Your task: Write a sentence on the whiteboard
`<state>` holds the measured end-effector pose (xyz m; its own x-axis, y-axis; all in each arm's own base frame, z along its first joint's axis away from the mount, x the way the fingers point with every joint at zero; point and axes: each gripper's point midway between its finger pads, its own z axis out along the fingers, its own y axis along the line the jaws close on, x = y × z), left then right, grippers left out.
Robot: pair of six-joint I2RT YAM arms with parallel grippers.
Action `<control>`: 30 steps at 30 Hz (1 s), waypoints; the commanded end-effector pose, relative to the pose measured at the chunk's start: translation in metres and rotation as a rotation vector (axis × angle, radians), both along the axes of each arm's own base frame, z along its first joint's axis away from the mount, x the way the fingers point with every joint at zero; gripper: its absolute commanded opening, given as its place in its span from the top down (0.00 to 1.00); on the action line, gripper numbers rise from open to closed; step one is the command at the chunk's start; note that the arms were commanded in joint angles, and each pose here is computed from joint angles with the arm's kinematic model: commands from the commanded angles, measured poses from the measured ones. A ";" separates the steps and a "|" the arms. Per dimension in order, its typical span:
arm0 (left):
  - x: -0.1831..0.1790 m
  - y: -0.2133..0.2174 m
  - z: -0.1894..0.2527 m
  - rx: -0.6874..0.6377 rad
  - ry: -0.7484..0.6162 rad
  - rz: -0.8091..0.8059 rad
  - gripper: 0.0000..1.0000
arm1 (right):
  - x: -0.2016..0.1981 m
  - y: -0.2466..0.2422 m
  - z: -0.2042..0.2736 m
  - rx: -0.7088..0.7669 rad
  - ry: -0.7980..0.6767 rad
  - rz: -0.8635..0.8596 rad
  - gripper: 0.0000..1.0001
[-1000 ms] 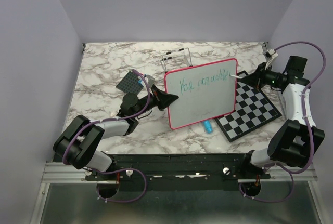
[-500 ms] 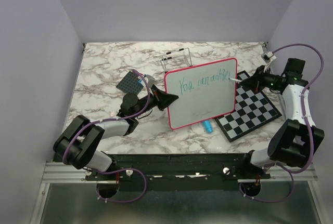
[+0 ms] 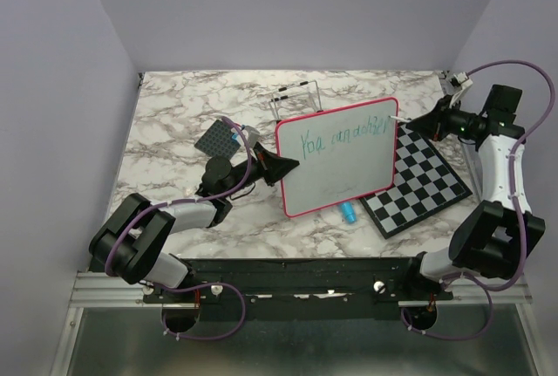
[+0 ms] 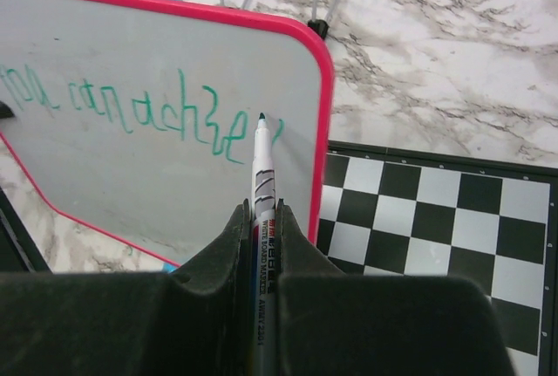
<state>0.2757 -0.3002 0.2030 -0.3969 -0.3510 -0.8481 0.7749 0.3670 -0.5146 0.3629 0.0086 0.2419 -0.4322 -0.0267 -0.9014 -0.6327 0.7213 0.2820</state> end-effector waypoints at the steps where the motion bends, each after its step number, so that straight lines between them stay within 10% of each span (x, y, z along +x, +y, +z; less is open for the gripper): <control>1: -0.002 0.000 -0.033 0.123 -0.011 -0.012 1.00 | -0.025 0.019 0.033 0.055 -0.083 0.085 0.99; 30: 0.000 0.002 -0.028 0.092 0.003 0.017 1.00 | -0.090 0.064 0.015 0.061 -0.109 0.261 0.99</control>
